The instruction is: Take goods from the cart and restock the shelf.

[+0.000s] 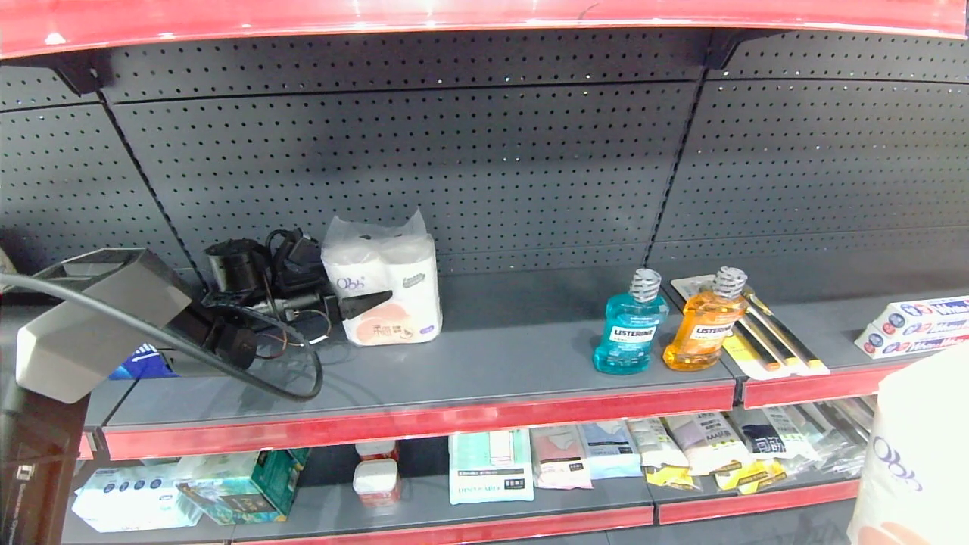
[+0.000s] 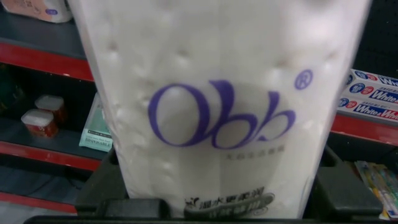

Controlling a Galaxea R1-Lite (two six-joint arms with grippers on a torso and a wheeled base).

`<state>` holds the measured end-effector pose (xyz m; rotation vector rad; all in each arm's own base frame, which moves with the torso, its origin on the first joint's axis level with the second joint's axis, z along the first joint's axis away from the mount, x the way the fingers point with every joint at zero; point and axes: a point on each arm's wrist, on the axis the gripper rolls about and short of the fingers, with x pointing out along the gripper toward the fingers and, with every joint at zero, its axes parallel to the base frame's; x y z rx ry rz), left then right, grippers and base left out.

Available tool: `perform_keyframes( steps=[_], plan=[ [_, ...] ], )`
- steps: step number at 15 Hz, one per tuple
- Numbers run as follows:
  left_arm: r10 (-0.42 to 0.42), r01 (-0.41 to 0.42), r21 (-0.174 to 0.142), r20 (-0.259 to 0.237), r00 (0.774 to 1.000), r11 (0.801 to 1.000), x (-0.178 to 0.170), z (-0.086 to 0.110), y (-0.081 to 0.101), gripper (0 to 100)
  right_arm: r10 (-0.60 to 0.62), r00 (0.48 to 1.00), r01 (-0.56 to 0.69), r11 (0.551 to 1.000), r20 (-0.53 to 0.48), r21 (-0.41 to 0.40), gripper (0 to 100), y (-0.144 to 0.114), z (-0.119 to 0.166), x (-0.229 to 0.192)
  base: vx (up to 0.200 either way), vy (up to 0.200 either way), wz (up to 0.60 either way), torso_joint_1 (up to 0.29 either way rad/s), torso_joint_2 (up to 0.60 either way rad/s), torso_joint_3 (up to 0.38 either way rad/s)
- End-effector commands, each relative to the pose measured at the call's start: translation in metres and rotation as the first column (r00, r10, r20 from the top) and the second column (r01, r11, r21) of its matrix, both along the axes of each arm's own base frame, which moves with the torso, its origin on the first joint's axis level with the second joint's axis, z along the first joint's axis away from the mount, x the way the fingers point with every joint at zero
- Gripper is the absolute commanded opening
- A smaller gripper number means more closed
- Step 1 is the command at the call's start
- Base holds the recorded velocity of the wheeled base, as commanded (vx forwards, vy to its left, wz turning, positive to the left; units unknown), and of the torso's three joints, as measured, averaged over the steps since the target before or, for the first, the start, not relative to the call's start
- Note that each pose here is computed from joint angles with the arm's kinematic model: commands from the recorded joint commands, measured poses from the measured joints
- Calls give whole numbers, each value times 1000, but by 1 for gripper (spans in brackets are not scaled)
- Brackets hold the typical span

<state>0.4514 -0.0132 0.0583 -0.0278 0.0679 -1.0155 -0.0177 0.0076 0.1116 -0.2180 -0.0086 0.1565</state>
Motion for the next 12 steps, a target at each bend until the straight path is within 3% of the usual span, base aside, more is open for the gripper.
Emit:
perform_keyframes(
  steps=[1, 2, 9, 12],
  plan=[
    [3, -3, 0, -4, 1000, 1000, 1, -3, 0, 100, 0, 1000, 0, 1000, -2, 1, 0, 0, 0, 0, 0, 0, 0, 0, 0, 0],
    [3, -3, 0, -4, 1000, 1000, 1, -3, 0, 0, 0, 1000, 0, 1000, -2, 1, 0, 0, 0, 0, 0, 0, 0, 0, 0, 0],
    [30, -30, 5, 5, 1000, 1000, -2, -3, 1, 0, -9, 1000, 9, 1000, -20, 1, 0, 0, -6, 1, 0, 0, 0, 0, 0, 0],
    [12, -12, -27, 31, 999, 1000, -8, 4, 0, 0, -13, 1000, 13, 1000, -19, 1, 0, 0, -13, 0, 0, 0, 0, 0, 0, 0]
  ],
)
